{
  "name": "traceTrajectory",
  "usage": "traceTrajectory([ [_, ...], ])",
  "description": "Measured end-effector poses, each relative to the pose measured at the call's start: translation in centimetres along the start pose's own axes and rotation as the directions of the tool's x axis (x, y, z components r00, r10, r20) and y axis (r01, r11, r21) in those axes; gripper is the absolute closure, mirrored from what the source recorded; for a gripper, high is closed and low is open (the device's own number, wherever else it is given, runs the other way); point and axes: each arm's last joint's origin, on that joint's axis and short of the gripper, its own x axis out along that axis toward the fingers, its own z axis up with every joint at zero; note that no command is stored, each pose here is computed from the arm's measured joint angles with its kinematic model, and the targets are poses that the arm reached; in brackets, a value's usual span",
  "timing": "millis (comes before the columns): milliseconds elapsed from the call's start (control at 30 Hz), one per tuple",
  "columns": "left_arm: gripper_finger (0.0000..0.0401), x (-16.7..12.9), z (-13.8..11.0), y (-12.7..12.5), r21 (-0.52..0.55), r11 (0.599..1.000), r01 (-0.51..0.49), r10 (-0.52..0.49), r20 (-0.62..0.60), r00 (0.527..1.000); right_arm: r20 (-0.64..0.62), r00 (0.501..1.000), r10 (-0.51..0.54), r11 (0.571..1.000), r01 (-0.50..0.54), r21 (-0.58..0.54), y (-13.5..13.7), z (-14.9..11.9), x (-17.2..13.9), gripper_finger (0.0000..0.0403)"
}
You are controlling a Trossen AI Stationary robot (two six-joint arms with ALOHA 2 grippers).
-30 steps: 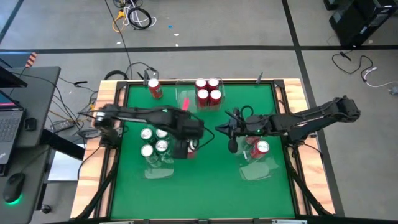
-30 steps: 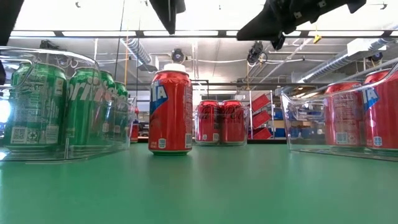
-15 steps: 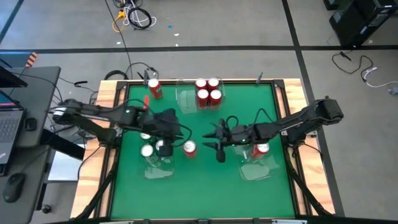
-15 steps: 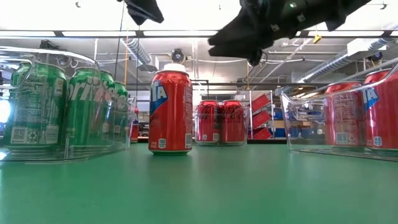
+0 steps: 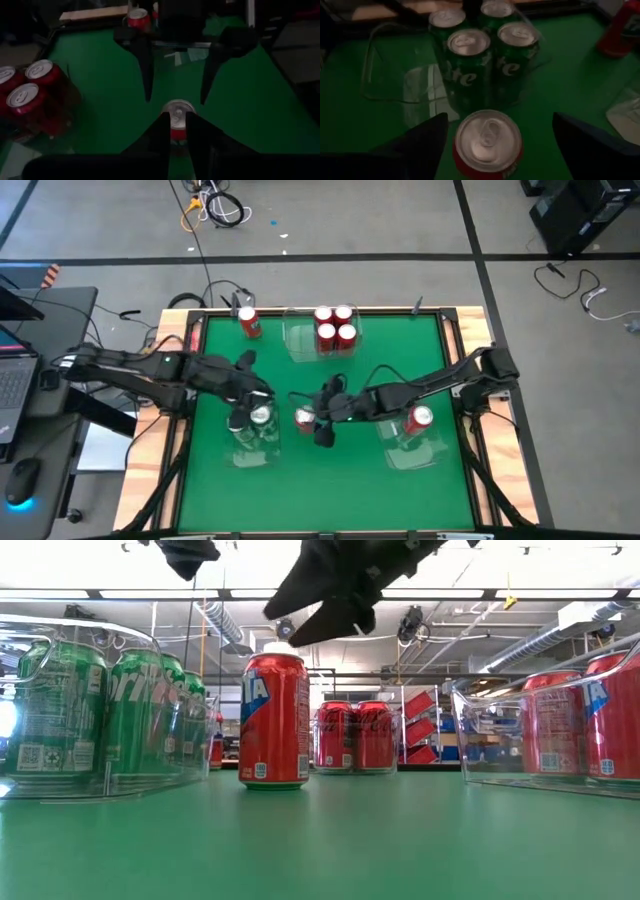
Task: Sort soda cans
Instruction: Put the red soda can into the middle right transparent bin
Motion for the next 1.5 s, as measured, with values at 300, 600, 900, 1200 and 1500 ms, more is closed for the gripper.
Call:
traceTrajectory([
  [300, 0.0339, -0.8, -2.9, -0.1, -0.014, 1.0, 0.019, -0.017, 0.087, 0.996, -0.133, 0.991, -0.024, 0.999, 0.017, -0.05, 1.4, 0.4, 2.9, 0.0022],
  [600, 0.0339, -0.1, -4.1, -0.2, -0.015, 1.0, 0.026, -0.024, 0.11, 0.994, -0.214, 0.976, -0.03, 0.998, 0.016, -0.067, 2.0, -0.5, 4.7, 0.005],
  [900, 0.0339, 0.5, -4.5, -0.2, -0.016, 1.0, 0.018, -0.015, 0.171, 0.985, -0.239, 0.971, -0.021, 1.0, 0.018, -0.015, 2.1, -0.3, 4.0, 0.013],
  [1200, 0.0339, 0.7, -4.7, -0.2, 0.001, 1.0, 0.016, -0.015, 0.186, 0.982, -0.213, 0.974, -0.08, 0.997, 0.081, -0.006, 4.1, 1.7, -4.3, 0.013],
  [1500, 0.0339, 0.6, -4.4, -0.2, -0.001, 1.0, 0.017, -0.016, 0.214, 0.977, -0.22, 0.948, -0.231, 0.96, 0.259, 0.103, 3.8, 1.6, -14.8, 0.013],
])
